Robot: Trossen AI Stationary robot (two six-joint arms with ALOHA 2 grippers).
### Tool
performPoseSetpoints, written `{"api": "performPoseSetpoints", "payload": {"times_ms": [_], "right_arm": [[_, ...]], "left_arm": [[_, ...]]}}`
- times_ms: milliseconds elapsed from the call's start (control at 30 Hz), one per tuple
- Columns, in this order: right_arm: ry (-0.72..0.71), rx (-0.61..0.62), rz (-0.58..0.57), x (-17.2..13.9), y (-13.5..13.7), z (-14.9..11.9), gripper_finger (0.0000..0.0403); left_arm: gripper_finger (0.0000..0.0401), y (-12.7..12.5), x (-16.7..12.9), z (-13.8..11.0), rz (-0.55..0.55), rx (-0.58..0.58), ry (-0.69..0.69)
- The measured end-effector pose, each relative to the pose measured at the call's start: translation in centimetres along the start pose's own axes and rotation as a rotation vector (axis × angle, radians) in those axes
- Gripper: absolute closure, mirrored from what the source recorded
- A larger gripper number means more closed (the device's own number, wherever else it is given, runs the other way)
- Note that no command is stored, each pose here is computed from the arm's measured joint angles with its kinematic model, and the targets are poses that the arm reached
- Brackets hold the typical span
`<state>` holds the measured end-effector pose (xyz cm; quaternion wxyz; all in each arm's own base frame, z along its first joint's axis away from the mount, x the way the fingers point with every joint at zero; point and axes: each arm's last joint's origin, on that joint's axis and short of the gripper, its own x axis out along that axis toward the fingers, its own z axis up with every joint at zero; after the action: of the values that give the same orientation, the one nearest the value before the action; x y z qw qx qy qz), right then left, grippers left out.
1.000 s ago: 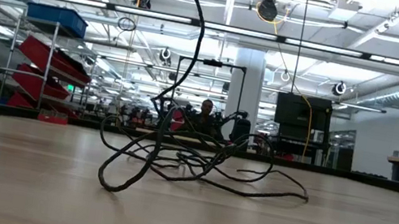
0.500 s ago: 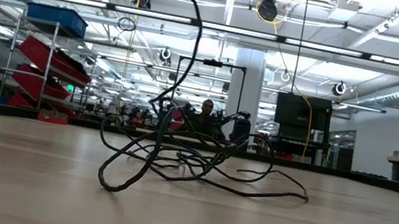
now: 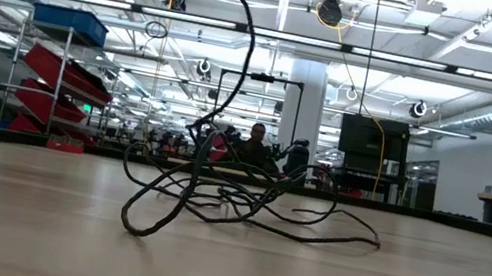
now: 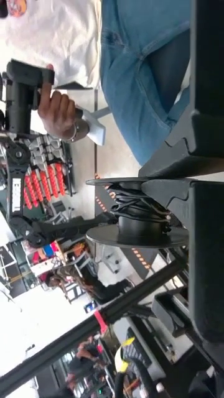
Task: Coil cords
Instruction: Coil the black wire on the spool
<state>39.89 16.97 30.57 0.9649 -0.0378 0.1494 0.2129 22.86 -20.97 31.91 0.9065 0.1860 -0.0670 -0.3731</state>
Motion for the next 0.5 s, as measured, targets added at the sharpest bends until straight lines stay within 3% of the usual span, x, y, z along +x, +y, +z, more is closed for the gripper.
{"api": "performPoseSetpoints", "payload": {"times_ms": [500], "right_arm": [[-0.023,0.024,0.023,0.78,0.17,-0.35,0.0403]], "left_arm": [[0.0401,0.44,0.19,-0.35,0.006,0.009,-0.001]]}}
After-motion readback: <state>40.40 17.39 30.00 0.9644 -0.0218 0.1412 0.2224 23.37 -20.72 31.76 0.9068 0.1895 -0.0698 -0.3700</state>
